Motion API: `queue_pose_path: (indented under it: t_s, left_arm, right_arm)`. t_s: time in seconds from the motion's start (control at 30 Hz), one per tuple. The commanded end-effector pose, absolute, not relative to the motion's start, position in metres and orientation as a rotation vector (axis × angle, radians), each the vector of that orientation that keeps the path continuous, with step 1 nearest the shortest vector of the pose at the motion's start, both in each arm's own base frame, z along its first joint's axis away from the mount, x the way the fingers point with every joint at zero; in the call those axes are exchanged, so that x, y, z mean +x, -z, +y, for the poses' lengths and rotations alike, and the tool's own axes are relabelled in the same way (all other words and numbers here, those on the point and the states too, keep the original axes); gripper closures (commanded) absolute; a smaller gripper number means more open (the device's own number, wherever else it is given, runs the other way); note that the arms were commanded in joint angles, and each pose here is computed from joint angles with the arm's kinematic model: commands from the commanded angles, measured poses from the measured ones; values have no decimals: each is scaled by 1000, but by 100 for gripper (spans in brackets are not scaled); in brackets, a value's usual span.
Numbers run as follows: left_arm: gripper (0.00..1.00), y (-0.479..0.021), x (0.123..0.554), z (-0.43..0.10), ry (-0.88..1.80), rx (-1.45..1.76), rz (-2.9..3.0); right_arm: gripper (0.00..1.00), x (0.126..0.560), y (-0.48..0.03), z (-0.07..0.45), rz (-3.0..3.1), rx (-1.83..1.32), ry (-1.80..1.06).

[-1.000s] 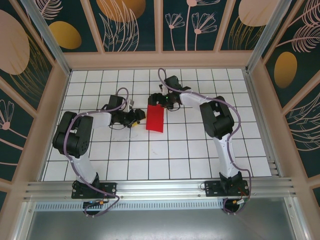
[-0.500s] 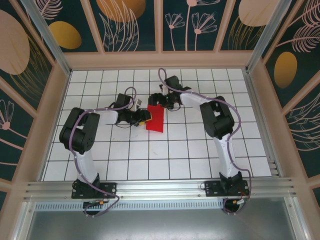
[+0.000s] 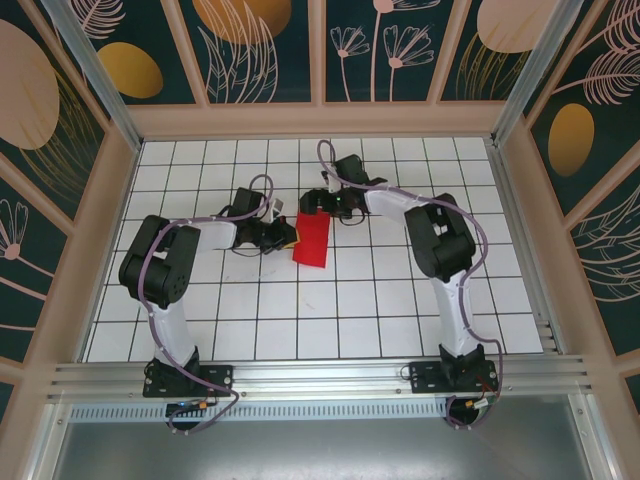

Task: Fold a paper plane with a square sheet of paper (fold left side to right side)
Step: Third fold the triangle at the center of the table.

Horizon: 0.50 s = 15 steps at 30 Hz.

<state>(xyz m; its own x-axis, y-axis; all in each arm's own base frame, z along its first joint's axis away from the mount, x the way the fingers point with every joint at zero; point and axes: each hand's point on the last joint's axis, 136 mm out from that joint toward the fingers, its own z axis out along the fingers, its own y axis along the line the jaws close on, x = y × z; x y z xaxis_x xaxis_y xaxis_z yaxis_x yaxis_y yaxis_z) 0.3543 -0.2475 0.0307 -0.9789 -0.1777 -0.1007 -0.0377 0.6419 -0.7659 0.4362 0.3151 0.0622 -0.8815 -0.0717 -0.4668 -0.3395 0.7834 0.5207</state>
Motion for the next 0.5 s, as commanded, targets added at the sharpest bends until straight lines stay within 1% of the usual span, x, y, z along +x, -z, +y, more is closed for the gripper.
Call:
queue_pose_path:
  t_s: [0.0,0.17,0.23,0.37,0.47]
  left_arm:
    - [98,-34,347,-249,1256,-207,2695]
    - [100,-35,343,-251,1267,-292,2694]
    - [100,-39,341,-253,1285,-312,2686]
    - [100,-45,337,-252,1307,-349,2673]
    - [100,-48,333,-252,1318,-363,2668]
  right_arm:
    - [5,443,-135,294,2296,-390,-745]
    - [6,384,-147,270,2155,-508,-625]
    - [7,349,-143,280,2080,-613,-607]
    - [7,290,-118,298,1925,-860,-456]
    - [7,261,-103,315,1820,-999,-387]
